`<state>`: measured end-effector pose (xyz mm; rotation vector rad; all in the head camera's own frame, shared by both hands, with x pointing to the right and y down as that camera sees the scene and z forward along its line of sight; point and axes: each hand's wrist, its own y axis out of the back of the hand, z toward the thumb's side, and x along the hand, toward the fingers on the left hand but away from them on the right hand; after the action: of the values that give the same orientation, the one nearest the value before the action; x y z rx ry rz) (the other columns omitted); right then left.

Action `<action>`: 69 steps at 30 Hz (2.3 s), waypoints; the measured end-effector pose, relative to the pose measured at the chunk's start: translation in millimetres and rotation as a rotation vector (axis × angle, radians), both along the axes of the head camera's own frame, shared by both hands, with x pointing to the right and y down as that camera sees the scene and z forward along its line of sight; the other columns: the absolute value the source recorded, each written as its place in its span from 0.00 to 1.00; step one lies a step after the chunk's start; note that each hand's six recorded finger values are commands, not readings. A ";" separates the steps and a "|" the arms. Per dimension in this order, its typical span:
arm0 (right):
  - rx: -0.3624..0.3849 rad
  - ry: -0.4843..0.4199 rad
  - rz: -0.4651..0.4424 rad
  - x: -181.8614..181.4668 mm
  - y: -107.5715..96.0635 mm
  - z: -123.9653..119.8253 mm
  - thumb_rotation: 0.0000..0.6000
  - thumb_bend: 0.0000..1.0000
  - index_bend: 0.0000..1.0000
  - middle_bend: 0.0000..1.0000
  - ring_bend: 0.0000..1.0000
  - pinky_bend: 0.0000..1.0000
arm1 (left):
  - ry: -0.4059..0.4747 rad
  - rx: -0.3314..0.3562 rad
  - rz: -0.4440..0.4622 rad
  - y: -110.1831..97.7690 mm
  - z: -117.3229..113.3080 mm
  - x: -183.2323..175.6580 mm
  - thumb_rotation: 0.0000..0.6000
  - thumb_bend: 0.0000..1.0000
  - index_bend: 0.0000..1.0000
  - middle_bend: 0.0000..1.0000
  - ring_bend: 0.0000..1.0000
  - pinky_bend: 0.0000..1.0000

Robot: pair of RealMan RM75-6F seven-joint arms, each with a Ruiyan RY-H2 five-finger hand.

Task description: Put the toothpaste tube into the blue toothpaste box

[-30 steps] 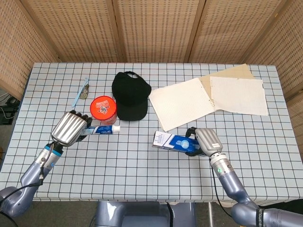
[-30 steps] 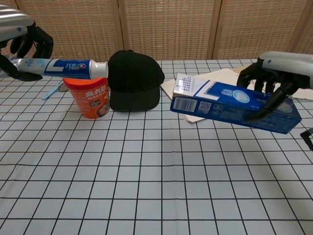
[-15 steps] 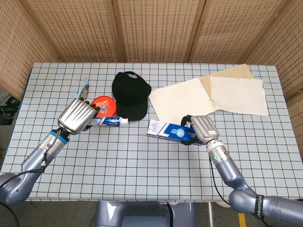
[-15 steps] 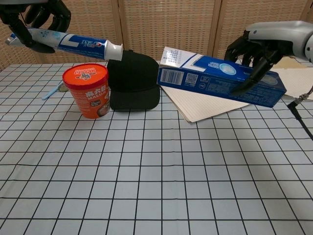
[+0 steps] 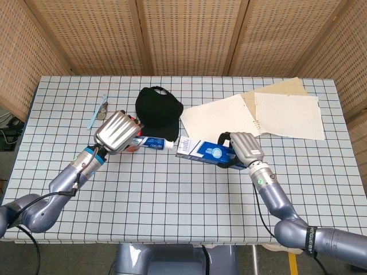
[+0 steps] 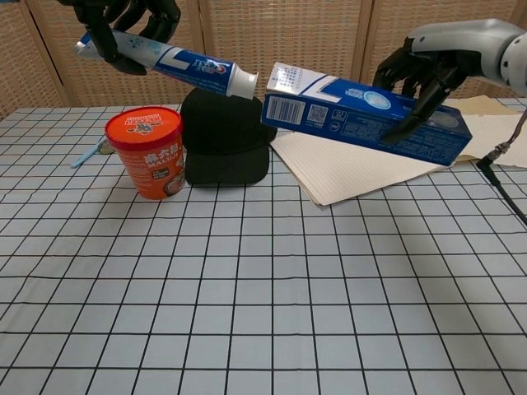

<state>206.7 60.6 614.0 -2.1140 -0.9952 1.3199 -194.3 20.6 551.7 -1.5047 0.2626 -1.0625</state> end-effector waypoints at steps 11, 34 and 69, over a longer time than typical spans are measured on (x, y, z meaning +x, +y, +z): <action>-0.005 -0.014 0.011 8.6 -2.9 -6.9 1.00 0.20 0.67 0.51 0.56 0.64 | -0.001 0.014 0.023 0.9 8.9 29.1 1.00 0.56 0.86 0.62 0.62 0.56; -0.033 -0.131 0.049 9.2 -1.4 -20.1 1.00 0.20 0.67 0.51 0.56 0.65 | 0.041 0.207 0.175 9.2 -6.4 86.3 1.00 0.54 0.81 0.54 0.57 0.51; -0.031 -0.327 0.303 81.6 4.3 -12.7 1.00 0.20 0.67 0.51 0.56 0.64 | 0.192 0.350 0.151 50.7 -39.2 61.4 1.00 0.00 0.15 0.00 0.01 0.12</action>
<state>288.4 64.9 601.3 -2.3191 -1.4864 1.1446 -132.8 71.3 512.5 -1.2866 0.4387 -0.7096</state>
